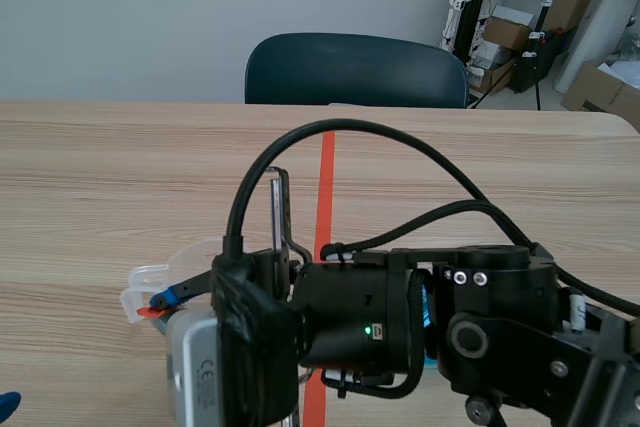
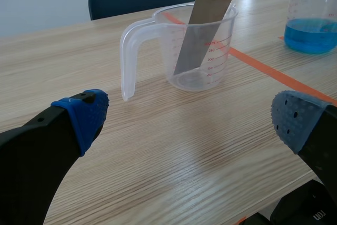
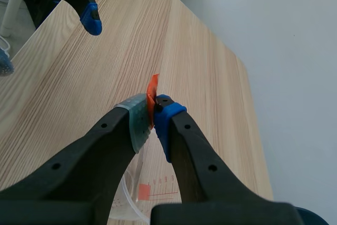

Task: Do the redox reaction experiment. lift the metal plate out of the left beaker

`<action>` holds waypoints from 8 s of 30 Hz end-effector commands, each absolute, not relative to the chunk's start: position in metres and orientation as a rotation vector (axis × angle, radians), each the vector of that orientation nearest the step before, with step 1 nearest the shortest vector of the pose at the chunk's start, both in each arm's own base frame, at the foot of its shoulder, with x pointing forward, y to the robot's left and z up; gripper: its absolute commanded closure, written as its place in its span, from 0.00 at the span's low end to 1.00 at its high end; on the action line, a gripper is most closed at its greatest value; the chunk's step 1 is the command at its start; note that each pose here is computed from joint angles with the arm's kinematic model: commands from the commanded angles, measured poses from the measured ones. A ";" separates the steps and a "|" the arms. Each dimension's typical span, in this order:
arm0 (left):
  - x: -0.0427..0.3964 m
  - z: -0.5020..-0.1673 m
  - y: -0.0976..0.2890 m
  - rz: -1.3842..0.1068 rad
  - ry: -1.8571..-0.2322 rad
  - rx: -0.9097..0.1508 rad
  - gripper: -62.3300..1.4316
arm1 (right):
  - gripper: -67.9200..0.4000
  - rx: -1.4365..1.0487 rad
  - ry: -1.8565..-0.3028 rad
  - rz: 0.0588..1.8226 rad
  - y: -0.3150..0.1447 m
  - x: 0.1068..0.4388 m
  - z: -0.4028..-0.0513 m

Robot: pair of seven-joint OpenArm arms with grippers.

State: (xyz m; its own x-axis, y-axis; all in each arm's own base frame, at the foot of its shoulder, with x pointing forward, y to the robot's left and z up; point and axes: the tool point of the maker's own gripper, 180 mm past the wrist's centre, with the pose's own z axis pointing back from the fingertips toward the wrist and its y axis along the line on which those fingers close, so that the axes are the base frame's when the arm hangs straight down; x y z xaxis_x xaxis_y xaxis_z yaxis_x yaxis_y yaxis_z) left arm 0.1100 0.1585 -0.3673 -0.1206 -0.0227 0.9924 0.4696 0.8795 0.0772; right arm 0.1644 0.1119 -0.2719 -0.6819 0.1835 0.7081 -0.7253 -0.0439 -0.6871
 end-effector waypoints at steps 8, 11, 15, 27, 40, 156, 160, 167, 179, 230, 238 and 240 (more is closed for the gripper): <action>0.107 -0.358 0.161 -0.432 -1.689 -0.362 0.00 | 0.97 0.602 -1.617 1.734 0.113 0.171 -0.262; 0.107 -0.358 0.161 -0.432 -1.689 -0.362 0.00 | 0.99 0.604 -1.617 1.731 0.113 0.171 -0.262; 0.107 -0.358 0.161 -0.432 -1.689 -0.362 0.00 | 1.00 0.611 -1.613 1.709 0.113 0.172 -0.261; 0.107 -0.358 0.161 -0.431 -1.688 -0.362 0.00 | 1.00 0.644 -1.598 1.605 0.112 0.180 -0.256; 0.107 -0.358 0.161 -0.431 -1.688 -0.362 0.00 | 1.00 0.639 -1.617 1.509 0.110 0.190 -0.249; 0.110 -0.355 0.168 -0.390 -1.706 -0.336 0.00 | 1.00 1.030 -1.354 0.847 0.068 0.256 -0.117; 0.110 -0.355 0.168 -0.390 -1.706 -0.336 0.00 | 1.00 1.036 -1.351 0.864 0.062 0.258 -0.110; 0.110 -0.355 0.168 -0.389 -1.706 -0.336 0.00 | 1.00 1.050 -1.324 0.932 0.056 0.256 -0.103; 0.110 -0.355 0.168 -0.390 -1.706 -0.336 0.00 | 1.00 1.080 -1.254 1.051 0.070 0.241 -0.105; 0.110 -0.355 0.168 -0.390 -1.706 -0.336 0.00 | 1.00 1.075 -1.301 1.108 0.073 0.244 -0.086; 0.110 -0.355 0.168 -0.390 -1.706 -0.336 0.00 | 1.00 1.075 -1.301 1.108 0.073 0.244 -0.086; 0.110 -0.355 0.168 -0.390 -1.706 -0.336 0.00 | 1.00 1.075 -1.301 1.108 0.073 0.244 -0.086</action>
State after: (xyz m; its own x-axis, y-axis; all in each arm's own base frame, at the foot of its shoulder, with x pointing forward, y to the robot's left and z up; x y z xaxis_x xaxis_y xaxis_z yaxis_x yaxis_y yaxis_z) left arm 0.1135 0.1659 -0.3644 -0.1279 -0.0095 0.9917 0.4297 0.9007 0.0640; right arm 0.2455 0.0714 -0.1012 0.0020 0.0407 0.9992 -0.9849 0.1732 -0.0051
